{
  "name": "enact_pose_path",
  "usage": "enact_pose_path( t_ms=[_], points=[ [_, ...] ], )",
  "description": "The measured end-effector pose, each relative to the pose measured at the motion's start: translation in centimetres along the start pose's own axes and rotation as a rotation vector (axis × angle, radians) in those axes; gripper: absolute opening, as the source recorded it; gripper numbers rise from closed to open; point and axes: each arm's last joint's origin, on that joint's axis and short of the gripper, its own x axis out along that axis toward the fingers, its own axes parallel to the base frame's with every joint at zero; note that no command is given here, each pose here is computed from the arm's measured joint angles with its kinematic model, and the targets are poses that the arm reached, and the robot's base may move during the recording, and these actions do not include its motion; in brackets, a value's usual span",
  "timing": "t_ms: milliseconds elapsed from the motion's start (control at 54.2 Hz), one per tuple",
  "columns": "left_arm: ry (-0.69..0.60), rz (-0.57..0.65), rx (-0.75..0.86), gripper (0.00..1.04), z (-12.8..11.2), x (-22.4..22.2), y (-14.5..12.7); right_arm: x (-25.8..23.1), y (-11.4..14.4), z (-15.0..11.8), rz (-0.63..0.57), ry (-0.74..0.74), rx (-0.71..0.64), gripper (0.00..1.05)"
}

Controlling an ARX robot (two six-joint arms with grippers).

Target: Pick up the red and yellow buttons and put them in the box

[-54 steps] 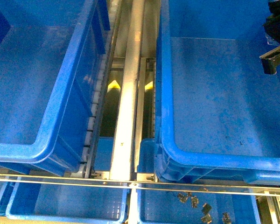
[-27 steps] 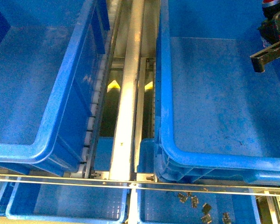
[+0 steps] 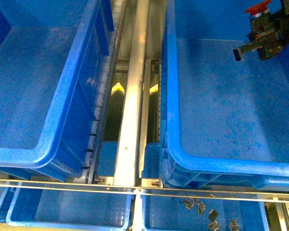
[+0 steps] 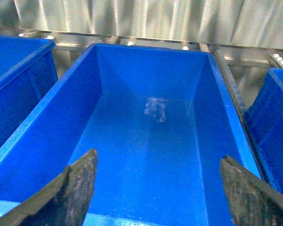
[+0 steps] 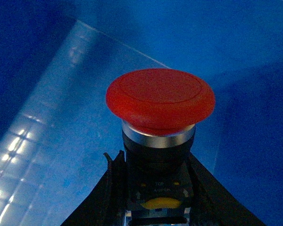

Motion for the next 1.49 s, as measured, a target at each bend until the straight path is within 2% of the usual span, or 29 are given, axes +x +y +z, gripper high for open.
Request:
enact_pose_path(
  t_ms=[111,148,295,479,627,701,904,977,1143,1272,1383,1457,1494],
  points=[
    [0.0,0.0,0.0,0.97,0.0,0.0,0.0,3.1,-0.2,0.3,-0.002,0.062,0.036,0.26],
    [0.0,0.0,0.002,0.99,0.0,0.0,0.0,4.1,-0.2,0.4,-0.004,0.083,0.04,0.26],
    [0.0,0.0,0.002,0.97,0.0,0.0,0.0,7.9,0.3,0.8,0.0,0.155,0.047,0.26],
    [0.0,0.0,0.002,0.97,0.0,0.0,0.0,9.5,0.2,1.9,-0.031,0.201,0.117,0.26],
    [0.0,0.0,0.002,0.97,0.0,0.0,0.0,10.1,0.0,2.6,-0.021,0.215,0.137,0.45],
    [0.0,0.0,0.002,0.97,0.0,0.0,0.0,10.1,-0.2,2.7,-0.006,0.208,0.148,0.61],
    [0.0,0.0,0.002,0.97,0.0,0.0,0.0,9.2,-1.1,2.5,-0.02,0.142,0.2,0.9],
    [0.0,0.0,0.002,0.97,0.0,0.0,0.0,7.5,-1.4,2.2,-0.006,0.103,0.217,1.0],
    [0.0,0.0,0.002,0.97,0.0,0.0,0.0,-2.0,-3.4,2.2,-0.044,-0.033,0.353,0.98],
    [0.0,0.0,0.002,0.97,0.0,0.0,0.0,-10.1,-3.2,-0.9,-0.121,-0.036,0.575,0.98],
    [0.0,0.0,0.002,0.97,0.0,0.0,0.0,-13.6,-3.6,-2.4,-0.235,-0.028,0.752,0.98],
    [0.0,0.0,0.002,0.97,0.0,0.0,0.0,-14.4,-4.0,-2.1,-0.256,-0.067,0.816,0.98],
    [0.0,0.0,0.002,0.97,0.0,0.0,0.0,-14.5,-4.1,-2.1,-0.214,-0.118,0.827,0.95]
  ],
)
